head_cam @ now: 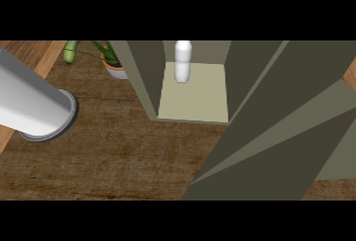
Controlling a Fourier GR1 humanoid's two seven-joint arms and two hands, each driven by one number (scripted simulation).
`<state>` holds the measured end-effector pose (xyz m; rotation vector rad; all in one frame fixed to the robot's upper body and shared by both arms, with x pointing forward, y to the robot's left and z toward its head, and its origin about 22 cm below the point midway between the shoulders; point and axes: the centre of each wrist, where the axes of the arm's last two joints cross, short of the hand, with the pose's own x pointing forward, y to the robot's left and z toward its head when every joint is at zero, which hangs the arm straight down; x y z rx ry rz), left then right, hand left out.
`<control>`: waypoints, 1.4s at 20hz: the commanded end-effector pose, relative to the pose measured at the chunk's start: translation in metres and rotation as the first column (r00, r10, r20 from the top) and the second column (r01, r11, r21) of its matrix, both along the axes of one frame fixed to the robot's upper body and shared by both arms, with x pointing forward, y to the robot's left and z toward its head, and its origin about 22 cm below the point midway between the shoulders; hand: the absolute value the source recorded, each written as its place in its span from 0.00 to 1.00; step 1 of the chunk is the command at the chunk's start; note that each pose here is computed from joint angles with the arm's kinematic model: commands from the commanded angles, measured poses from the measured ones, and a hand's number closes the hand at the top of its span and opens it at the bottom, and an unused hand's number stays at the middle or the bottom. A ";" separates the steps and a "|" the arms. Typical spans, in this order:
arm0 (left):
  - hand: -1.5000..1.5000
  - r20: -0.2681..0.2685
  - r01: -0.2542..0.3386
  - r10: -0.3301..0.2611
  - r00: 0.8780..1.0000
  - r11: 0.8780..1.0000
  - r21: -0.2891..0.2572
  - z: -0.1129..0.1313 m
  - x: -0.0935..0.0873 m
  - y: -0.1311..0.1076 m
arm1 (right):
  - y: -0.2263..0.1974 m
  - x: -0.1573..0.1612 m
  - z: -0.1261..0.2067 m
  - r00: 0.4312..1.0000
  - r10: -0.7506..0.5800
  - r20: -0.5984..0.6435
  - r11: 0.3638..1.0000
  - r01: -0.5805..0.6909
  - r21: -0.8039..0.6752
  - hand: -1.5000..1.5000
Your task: Pick up the bottled water, place it into the cabinet and close the cabinet
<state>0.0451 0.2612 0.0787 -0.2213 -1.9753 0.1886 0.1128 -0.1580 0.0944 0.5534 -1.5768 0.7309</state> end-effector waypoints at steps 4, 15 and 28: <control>0.00 0.027 0.005 -0.004 1.000 0.998 -0.055 0.011 -0.013 0.016 | 0.031 0.018 0.023 0.999 -0.009 -0.034 0.978 0.016 0.206 1.00; 0.00 0.043 0.027 -0.024 0.999 0.997 -0.075 0.007 -0.023 0.041 | 0.028 0.097 0.023 0.991 -0.075 -0.113 0.949 0.105 0.297 1.00; 0.00 0.056 -0.013 0.019 0.998 0.996 -0.092 0.018 -0.048 0.065 | 0.034 0.245 0.078 0.991 -0.040 -0.128 0.957 0.075 0.281 1.00</control>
